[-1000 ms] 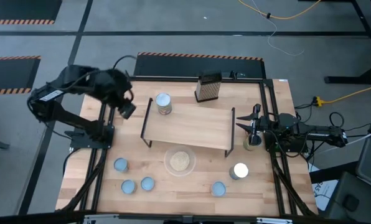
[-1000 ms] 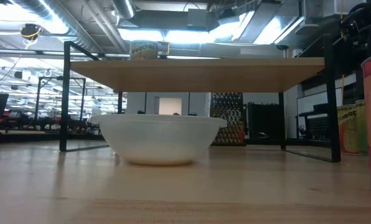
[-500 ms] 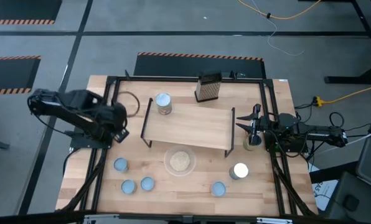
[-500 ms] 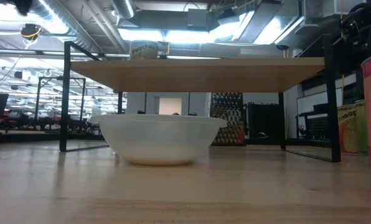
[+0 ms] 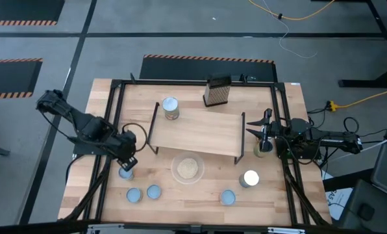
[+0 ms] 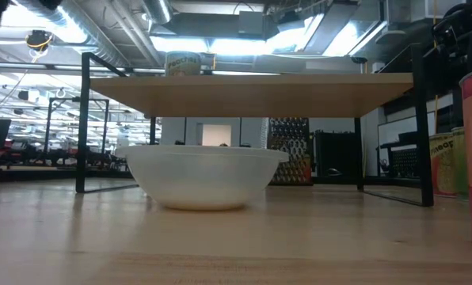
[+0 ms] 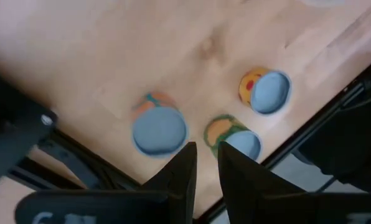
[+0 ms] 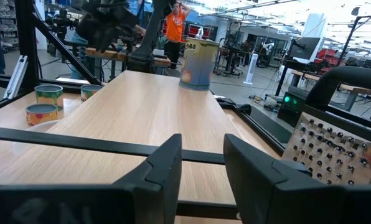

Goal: Pick and place cans onto a shelf
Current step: Put the small canned peaches on the shelf

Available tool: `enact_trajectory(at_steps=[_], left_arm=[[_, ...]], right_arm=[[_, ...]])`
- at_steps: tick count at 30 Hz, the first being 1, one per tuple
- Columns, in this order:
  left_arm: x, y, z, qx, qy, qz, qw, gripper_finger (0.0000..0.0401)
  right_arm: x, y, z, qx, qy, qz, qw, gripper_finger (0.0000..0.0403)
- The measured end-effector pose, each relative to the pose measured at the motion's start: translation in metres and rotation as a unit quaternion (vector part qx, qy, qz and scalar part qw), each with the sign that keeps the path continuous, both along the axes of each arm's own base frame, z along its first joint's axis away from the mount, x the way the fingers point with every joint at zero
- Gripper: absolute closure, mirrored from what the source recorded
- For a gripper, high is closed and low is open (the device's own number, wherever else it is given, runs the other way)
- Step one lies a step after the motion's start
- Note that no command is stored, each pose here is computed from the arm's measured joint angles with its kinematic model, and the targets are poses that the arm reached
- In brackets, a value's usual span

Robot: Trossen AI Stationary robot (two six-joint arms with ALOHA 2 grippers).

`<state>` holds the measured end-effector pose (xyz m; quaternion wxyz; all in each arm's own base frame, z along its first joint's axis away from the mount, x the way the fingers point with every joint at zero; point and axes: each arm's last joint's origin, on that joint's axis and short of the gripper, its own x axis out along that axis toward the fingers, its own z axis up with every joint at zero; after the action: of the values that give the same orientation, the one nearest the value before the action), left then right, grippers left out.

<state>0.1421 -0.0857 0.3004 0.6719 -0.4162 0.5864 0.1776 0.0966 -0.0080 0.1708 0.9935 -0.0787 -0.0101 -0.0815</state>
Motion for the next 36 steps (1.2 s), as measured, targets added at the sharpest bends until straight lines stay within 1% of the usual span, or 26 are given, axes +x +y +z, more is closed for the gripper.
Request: enact_trajectory(at_steps=[5, 14, 18, 23, 25, 27, 32, 36], left_arm=[[-0.004, -0.014, -0.005, -0.027, 0.012, 0.036, 0.999, 0.0343], [0.002, -0.044, -0.018, -0.114, -0.022, 0.073, 0.991, 0.0343], [0.009, -0.059, -0.026, -0.127, -0.024, 0.068, 0.989, 0.0343], [0.018, -0.076, -0.04, -0.12, -0.009, 0.054, 0.991, 0.0343], [0.02, -0.081, -0.046, -0.113, 0.002, 0.051, 0.992, 0.0343], [0.021, -0.086, -0.052, -0.114, 0.029, 0.05, 0.992, 0.0343], [0.022, -0.098, -0.067, -0.128, 0.109, 0.042, 0.985, 0.0343], [0.022, -0.106, -0.078, -0.121, 0.146, 0.045, 0.981, 0.0343]], right_arm=[[0.0, 0.0, 0.0, 0.0, 0.0, 0.0, 1.0, 0.0279], [0.0, 0.0, 0.0, 0.0, 0.0, 0.0, 1.0, 0.0279], [0.0, 0.0, 0.0, 0.0, 0.0, 0.0, 1.0, 0.0279], [0.0, 0.0, 0.0, 0.0, 0.0, 0.0, 1.0, 0.0279], [0.0, 0.0, 0.0, 0.0, 0.0, 0.0, 1.0, 0.0279], [0.0, 0.0, 0.0, 0.0, 0.0, 0.0, 1.0, 0.0279], [0.0, 0.0, 0.0, 0.0, 0.0, 0.0, 1.0, 0.0279], [0.0, 0.0, 0.0, 0.0, 0.0, 0.0, 1.0, 0.0279]])
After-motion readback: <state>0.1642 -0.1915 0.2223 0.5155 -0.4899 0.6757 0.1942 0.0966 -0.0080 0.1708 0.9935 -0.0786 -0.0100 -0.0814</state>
